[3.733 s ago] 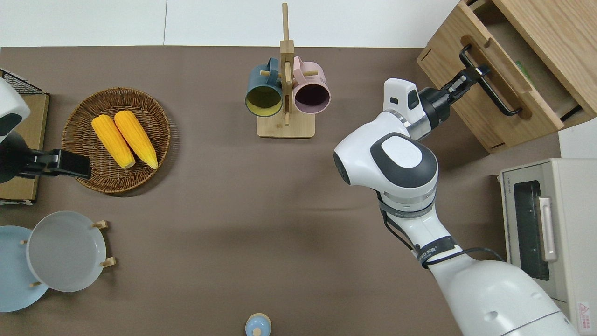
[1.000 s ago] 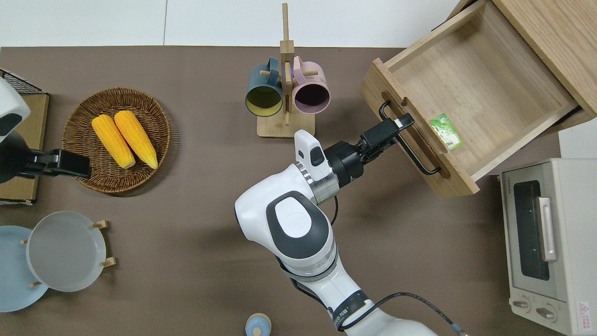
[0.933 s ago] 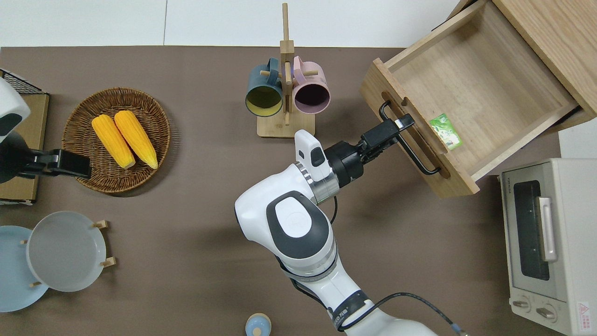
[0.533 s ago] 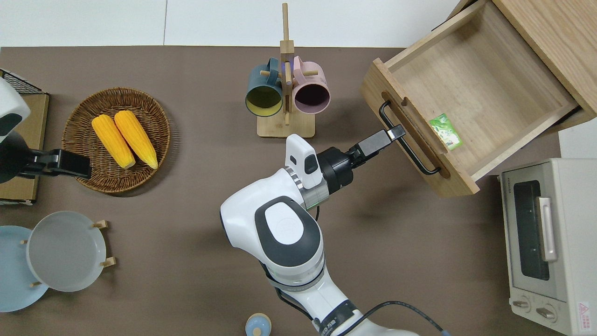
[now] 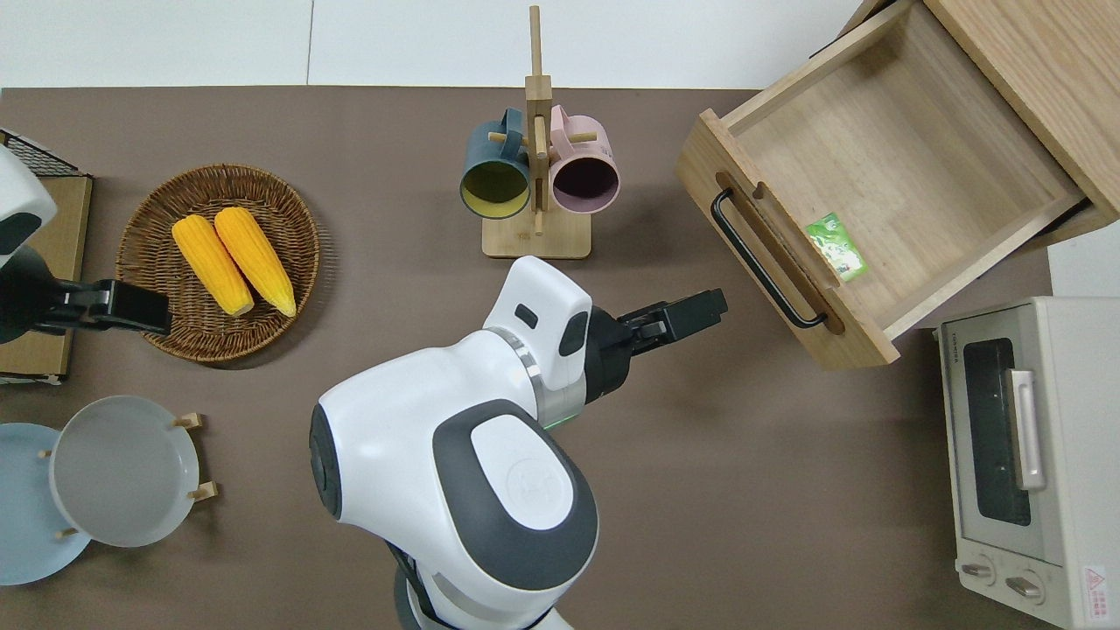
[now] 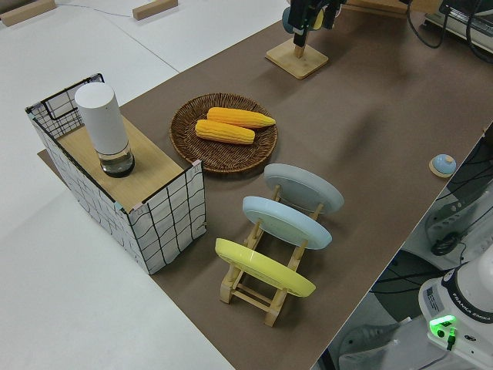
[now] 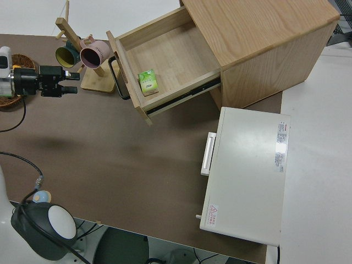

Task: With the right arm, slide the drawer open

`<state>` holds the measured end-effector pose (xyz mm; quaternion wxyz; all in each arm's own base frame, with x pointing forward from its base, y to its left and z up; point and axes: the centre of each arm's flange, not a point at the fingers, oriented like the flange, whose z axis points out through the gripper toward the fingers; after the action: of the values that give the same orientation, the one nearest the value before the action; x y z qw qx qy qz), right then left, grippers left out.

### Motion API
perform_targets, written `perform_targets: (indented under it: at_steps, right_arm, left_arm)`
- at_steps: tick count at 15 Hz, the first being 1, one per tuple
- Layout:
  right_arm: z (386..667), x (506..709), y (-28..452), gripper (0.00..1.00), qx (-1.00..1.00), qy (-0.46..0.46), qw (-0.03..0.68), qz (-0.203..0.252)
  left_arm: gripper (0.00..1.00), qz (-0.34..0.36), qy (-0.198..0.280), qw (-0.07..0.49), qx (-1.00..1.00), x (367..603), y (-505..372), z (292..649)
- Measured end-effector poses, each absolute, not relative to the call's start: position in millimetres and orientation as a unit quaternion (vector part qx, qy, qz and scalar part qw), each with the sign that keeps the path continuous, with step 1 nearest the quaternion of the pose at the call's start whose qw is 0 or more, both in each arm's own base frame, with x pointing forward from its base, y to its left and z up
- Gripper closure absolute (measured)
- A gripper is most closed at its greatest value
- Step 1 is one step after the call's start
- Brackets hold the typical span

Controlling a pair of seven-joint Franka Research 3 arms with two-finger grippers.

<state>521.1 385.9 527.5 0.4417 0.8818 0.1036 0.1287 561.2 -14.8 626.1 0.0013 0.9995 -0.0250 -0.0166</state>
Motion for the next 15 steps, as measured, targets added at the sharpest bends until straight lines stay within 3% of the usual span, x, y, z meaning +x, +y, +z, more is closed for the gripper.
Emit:
perform_targets:
  at_steps: [4,6,9,12,15]
  right_arm:
    - [585,529,337,0.02,0.941,0.049,0.321,0.095]
    - [630,544,264,0.02,0.973,0.005,0.222,0.068]
    - [673,553,168,0.02,0.993,-0.019,0.108,0.036]
    - [686,562,85,0.02,0.999,0.004,0.046,0.020]
    - [681,571,42,0.02,0.999,0.041,0.014,0.019]
  left_arm:
    - [0.00,-0.017,-0.025,0.001,1.000,561,-15,626]
    - [0.00,-0.017,-0.025,0.001,1.000,561,-15,626]
    - [0.00,-0.017,-0.025,0.001,1.000,561,-15,626]
    - [0.00,-0.017,-0.025,0.001,1.000,561,-15,626]
    - [0.00,-0.017,-0.025,0.001,1.000,561,-15,626]
